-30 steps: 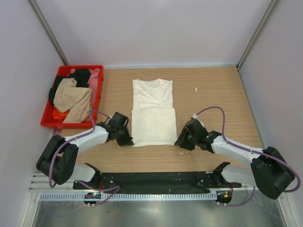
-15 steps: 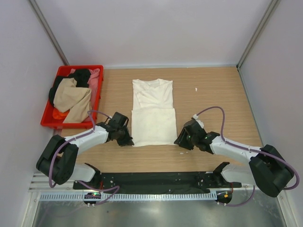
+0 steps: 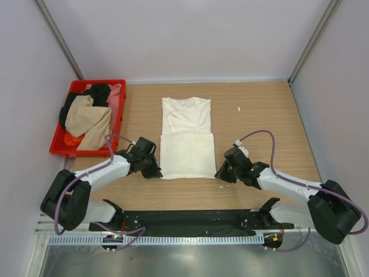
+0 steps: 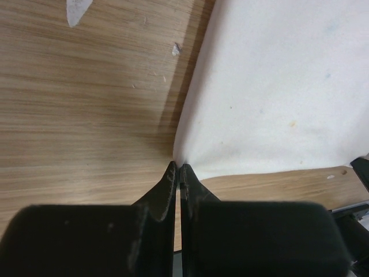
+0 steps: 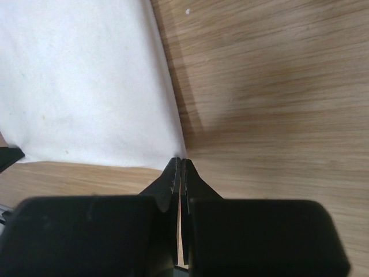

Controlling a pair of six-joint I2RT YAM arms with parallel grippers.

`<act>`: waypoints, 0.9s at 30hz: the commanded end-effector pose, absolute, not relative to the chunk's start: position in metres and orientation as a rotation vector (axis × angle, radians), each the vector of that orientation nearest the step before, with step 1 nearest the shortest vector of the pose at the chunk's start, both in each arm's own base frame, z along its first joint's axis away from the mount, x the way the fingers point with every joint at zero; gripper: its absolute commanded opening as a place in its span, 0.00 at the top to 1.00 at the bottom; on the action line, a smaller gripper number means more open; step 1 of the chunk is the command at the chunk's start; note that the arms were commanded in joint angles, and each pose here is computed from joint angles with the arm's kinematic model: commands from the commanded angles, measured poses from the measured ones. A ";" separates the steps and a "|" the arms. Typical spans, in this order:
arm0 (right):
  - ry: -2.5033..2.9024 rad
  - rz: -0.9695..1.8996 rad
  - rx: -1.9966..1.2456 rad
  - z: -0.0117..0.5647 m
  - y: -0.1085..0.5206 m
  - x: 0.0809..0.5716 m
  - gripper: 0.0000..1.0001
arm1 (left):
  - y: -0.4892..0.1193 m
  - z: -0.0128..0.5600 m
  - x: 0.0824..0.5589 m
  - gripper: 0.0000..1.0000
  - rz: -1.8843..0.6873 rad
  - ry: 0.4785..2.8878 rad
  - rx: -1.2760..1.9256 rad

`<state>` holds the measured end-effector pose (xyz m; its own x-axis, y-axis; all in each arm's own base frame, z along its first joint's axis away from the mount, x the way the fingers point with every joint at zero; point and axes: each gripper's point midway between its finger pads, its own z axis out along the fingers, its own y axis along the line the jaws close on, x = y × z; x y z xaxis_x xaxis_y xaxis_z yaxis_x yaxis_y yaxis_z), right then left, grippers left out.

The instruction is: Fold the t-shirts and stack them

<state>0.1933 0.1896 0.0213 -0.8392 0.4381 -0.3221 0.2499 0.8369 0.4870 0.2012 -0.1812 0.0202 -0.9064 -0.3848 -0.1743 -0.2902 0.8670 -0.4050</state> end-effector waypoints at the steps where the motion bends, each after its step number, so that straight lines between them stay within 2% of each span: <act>1: 2.529 0.604 0.442 0.046 0.189 0.193 0.99 | -0.179 0.040 0.200 1.00 -0.549 2.740 -0.508; 9: 2.491 0.664 0.395 0.063 0.193 0.170 0.99 | -0.181 0.061 0.185 1.00 -0.572 2.702 -0.495; 16: 2.437 0.654 0.337 0.077 0.196 0.175 0.99 | -0.179 0.070 0.187 1.00 -0.545 2.682 -0.498; 27: 2.247 0.475 0.269 0.156 0.190 0.229 0.99 | -0.182 0.134 0.253 1.00 -0.548 2.563 -0.495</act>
